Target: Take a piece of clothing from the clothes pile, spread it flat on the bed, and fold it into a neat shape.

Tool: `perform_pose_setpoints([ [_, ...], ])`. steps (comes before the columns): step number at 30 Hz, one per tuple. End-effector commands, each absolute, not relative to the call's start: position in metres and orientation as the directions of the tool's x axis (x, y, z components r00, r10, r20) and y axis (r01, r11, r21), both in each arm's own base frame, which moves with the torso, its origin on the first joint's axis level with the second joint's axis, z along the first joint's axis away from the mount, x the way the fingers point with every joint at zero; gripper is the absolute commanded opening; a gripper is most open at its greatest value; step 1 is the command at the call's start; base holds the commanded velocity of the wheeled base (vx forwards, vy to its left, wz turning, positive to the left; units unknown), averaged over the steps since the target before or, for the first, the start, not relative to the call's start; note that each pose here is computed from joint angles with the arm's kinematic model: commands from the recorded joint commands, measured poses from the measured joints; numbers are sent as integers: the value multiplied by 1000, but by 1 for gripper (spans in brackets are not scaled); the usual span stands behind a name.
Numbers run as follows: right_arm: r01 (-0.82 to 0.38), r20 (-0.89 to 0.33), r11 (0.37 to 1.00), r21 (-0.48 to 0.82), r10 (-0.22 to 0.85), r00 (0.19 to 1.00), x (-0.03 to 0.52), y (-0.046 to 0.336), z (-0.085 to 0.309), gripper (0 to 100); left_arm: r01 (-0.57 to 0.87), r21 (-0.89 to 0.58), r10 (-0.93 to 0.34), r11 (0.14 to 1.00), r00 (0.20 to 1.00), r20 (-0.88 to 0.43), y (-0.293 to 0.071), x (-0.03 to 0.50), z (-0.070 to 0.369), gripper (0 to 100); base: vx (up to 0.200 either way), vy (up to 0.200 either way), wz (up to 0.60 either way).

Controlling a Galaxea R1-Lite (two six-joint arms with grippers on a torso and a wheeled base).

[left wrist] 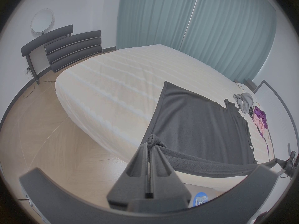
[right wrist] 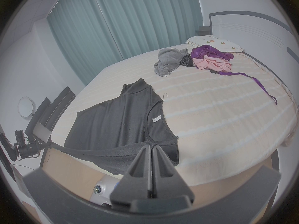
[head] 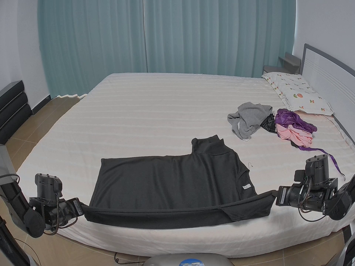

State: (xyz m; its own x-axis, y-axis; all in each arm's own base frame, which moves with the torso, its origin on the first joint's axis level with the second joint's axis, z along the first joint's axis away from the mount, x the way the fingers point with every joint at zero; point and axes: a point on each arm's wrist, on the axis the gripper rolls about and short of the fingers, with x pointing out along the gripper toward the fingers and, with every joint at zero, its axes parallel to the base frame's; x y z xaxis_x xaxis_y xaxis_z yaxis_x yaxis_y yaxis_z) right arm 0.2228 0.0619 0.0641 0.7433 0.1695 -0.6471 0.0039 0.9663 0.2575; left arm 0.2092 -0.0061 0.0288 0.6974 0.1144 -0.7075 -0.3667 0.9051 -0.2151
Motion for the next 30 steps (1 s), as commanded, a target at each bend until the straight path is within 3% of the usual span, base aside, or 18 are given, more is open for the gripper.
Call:
perform_pose_setpoints([
  [1,3,-648,966,257,170,742,224,63,63,0,-364,-217,113,906,701,-704,-7,213,29,0,0,0,0],
  [30,40,-682,969,245,143,717,308,77,26,0,-387,-197,132,901,676,-725,-9,277,-11,0,0,0,0],
])
